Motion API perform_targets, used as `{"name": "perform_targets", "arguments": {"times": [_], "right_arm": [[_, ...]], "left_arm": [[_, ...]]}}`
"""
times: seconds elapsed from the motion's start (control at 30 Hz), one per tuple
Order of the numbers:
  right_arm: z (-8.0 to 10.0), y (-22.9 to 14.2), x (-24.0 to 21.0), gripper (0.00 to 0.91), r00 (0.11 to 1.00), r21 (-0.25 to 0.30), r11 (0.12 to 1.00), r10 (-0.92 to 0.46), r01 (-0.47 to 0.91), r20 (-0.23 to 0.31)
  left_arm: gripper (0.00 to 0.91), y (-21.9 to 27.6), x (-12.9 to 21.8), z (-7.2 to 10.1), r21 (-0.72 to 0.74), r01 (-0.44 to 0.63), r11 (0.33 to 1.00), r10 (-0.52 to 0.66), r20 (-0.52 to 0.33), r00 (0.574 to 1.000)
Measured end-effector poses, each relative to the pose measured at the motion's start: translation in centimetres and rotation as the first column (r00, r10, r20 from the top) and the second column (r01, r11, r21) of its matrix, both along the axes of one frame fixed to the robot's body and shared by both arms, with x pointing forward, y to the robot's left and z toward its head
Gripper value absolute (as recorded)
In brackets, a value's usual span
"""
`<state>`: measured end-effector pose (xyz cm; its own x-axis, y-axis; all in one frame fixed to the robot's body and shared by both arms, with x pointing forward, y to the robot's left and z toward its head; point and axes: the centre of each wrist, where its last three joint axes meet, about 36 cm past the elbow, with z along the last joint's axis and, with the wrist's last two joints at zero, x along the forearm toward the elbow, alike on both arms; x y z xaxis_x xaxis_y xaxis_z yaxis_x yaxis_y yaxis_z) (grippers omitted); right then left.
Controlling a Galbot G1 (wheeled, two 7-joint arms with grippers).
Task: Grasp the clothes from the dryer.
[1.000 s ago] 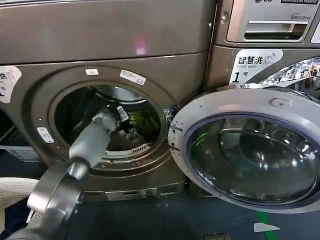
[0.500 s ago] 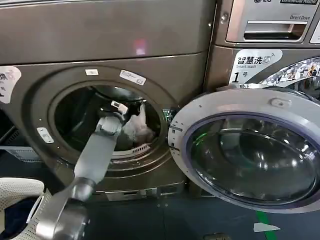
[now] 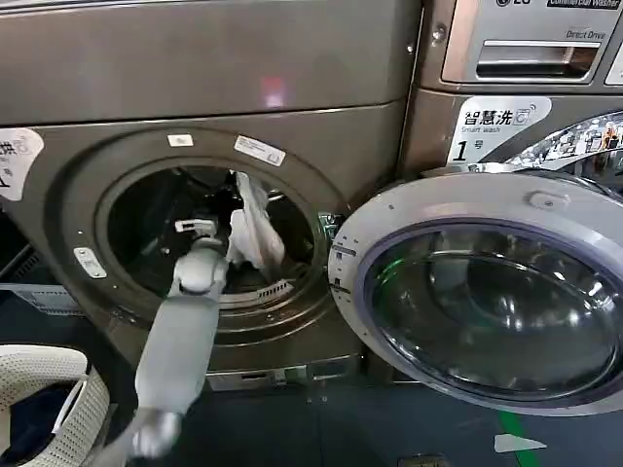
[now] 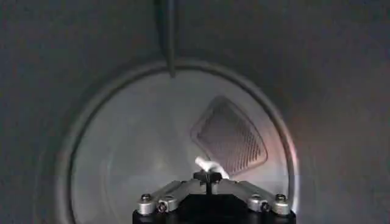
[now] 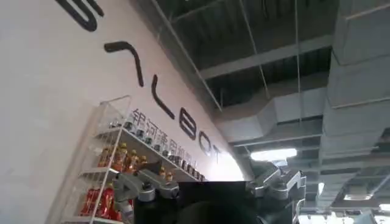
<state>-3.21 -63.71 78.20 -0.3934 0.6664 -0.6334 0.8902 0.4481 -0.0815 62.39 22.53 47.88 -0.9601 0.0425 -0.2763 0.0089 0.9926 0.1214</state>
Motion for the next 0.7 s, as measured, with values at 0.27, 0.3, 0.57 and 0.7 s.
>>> {"name": "perform_targets", "arguments": {"times": [0.27, 0.3, 0.57, 0.7], "right_arm": [[-0.2, -0.1, 0.1, 0.907, 1.0, -0.008, 1.0, 0.005, -0.005, 0.009], [-0.2, -0.1, 0.1, 0.907, 1.0, -0.008, 1.0, 0.005, -0.005, 0.009], [-0.5, -0.2, 0.4, 0.907, 1.0, -0.005, 1.0, 0.008, -0.007, 0.017], [-0.5, -0.2, 0.4, 0.907, 1.0, -0.006, 1.0, 0.005, -0.005, 0.016]], "left_arm": [[0.0, 0.1, -2.9, -0.2, -0.027, -0.022, 0.999, 0.024, 0.043, 0.999], [0.0, 0.1, -3.1, -0.1, -0.027, -0.023, 0.999, 0.025, 0.046, 0.999], [0.0, 0.4, -4.2, -0.6, -0.021, -0.023, 1.0, 0.024, 0.046, 0.999], [0.0, 0.3, -4.3, -0.8, -0.023, -0.023, 0.999, 0.024, 0.042, 0.999]]}}
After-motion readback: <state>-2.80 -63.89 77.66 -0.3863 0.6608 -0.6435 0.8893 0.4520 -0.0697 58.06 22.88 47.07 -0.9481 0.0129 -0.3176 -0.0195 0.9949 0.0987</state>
